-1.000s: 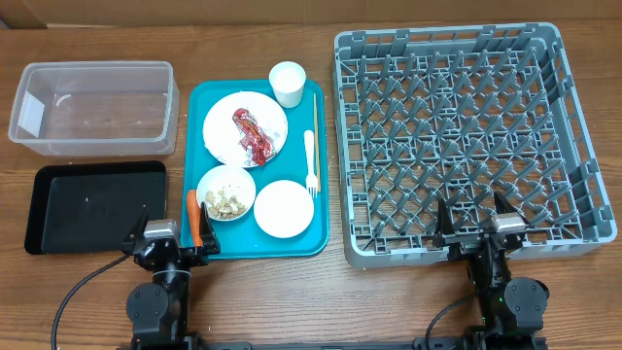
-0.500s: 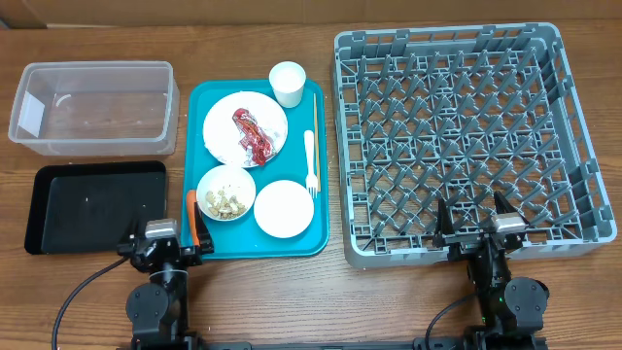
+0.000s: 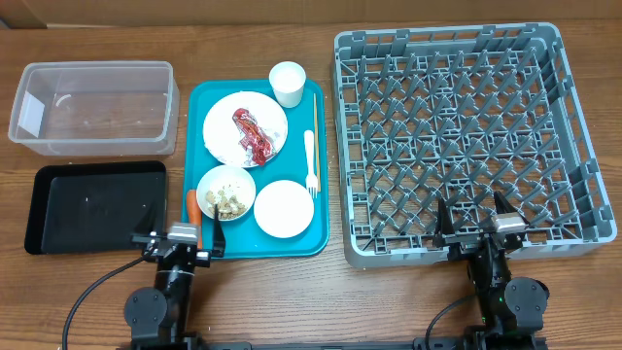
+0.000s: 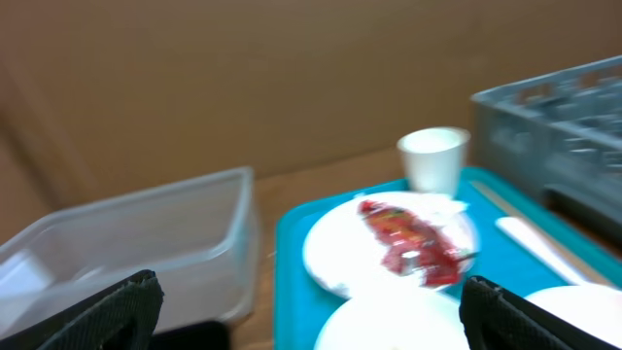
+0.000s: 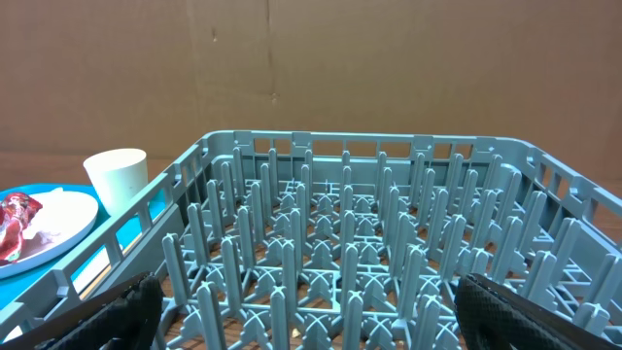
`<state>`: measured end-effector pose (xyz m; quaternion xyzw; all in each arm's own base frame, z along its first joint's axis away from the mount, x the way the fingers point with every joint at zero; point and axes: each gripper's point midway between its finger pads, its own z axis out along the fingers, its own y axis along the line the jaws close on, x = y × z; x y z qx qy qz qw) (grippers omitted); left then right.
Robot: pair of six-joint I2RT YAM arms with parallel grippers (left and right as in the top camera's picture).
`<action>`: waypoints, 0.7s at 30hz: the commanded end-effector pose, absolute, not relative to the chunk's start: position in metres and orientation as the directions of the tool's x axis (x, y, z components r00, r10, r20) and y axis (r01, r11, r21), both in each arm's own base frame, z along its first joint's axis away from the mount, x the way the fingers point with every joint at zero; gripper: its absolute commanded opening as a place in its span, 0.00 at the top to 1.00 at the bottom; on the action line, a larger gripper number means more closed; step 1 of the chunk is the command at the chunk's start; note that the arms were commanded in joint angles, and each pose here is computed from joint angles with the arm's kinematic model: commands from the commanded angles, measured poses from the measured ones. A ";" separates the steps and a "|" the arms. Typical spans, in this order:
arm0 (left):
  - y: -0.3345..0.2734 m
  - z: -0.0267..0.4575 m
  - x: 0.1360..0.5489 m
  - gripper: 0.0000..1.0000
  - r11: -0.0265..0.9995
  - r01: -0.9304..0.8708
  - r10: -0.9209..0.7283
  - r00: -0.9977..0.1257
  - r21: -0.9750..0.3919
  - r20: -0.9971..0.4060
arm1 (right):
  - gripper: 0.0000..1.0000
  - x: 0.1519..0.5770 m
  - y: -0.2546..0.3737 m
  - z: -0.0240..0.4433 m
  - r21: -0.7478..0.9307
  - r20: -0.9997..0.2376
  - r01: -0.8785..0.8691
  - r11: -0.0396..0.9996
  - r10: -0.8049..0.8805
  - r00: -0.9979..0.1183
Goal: Sort waste into correct bins and load items into the dishwasher rack
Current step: 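Lift the left gripper from rest toward the teal food tray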
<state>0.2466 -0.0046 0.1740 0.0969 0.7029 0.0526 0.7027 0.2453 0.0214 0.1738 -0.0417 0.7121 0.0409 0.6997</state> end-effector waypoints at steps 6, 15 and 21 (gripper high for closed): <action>-0.042 0.183 0.240 0.00 0.938 0.269 0.198 0.093 0.216 -0.976 | 0.00 0.245 0.021 0.171 -0.004 -1.000 -0.114 0.994 -0.006 -0.016; -0.050 0.184 0.237 0.00 0.924 0.315 0.192 0.105 0.216 -0.976 | 0.00 0.245 0.021 0.171 -0.004 -1.000 -0.114 0.994 -0.006 -0.016; -0.065 0.232 0.223 0.00 0.911 0.403 0.025 0.156 0.086 -0.987 | 0.00 0.245 0.021 0.171 -0.004 -1.000 -0.114 0.994 -0.006 -0.016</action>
